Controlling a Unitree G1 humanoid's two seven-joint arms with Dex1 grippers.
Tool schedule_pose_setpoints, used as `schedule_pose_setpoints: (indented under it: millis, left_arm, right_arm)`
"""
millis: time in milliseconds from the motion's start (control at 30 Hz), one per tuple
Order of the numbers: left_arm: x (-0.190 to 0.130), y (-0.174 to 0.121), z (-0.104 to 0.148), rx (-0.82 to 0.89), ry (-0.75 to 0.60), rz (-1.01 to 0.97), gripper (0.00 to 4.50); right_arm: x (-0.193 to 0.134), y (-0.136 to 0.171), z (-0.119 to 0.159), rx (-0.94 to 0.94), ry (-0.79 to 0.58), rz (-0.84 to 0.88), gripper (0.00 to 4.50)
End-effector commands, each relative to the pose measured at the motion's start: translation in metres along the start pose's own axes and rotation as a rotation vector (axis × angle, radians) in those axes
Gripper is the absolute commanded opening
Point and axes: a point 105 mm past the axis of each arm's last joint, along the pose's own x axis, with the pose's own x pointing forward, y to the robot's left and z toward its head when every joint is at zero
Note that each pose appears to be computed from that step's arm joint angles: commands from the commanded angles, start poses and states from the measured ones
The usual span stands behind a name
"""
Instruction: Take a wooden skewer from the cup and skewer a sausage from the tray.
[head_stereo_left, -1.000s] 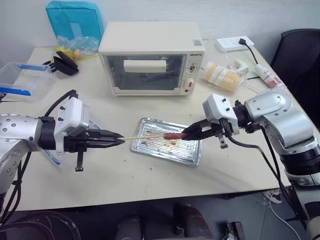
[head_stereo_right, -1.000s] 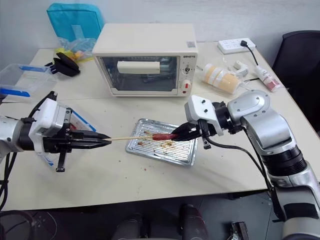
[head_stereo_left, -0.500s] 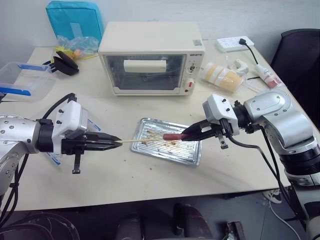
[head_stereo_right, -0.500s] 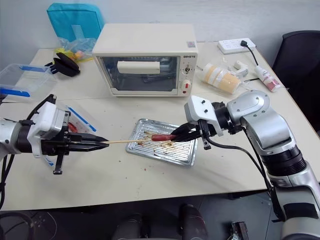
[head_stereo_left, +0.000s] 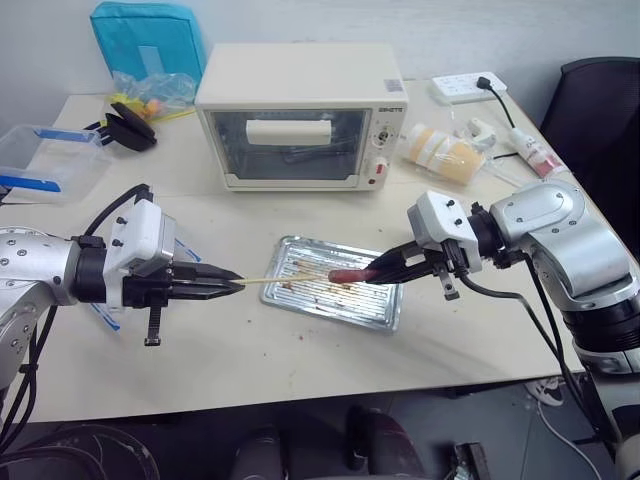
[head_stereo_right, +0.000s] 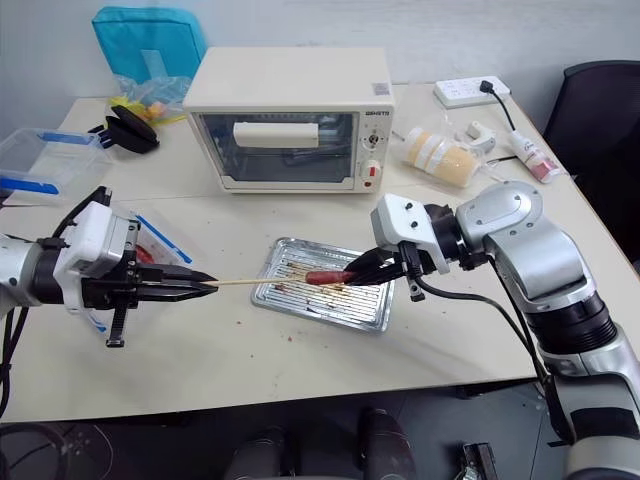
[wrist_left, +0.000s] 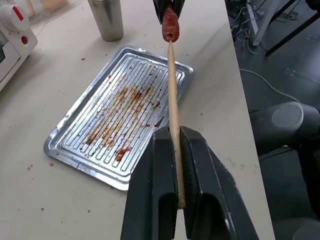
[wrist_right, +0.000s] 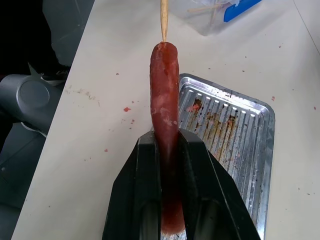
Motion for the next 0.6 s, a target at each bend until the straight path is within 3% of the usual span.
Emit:
schedule_pose_setpoints:
  millis: [33, 600]
  left_arm:
    - [-0.0035, 0.0021, 0.0065, 0.043, -0.001, 0.014, 0.0]
    - [0.0023, 0.0002, 0.0106, 0.05, -0.014, -0.023, 0.0]
  right_arm:
    - [-0.0048, 0.0013, 0.0127, -0.056, -0.017, -0.006, 0.19]
    - [0.0026, -0.0027, 0.0182, -0.068, -0.038, -0.004, 0.19]
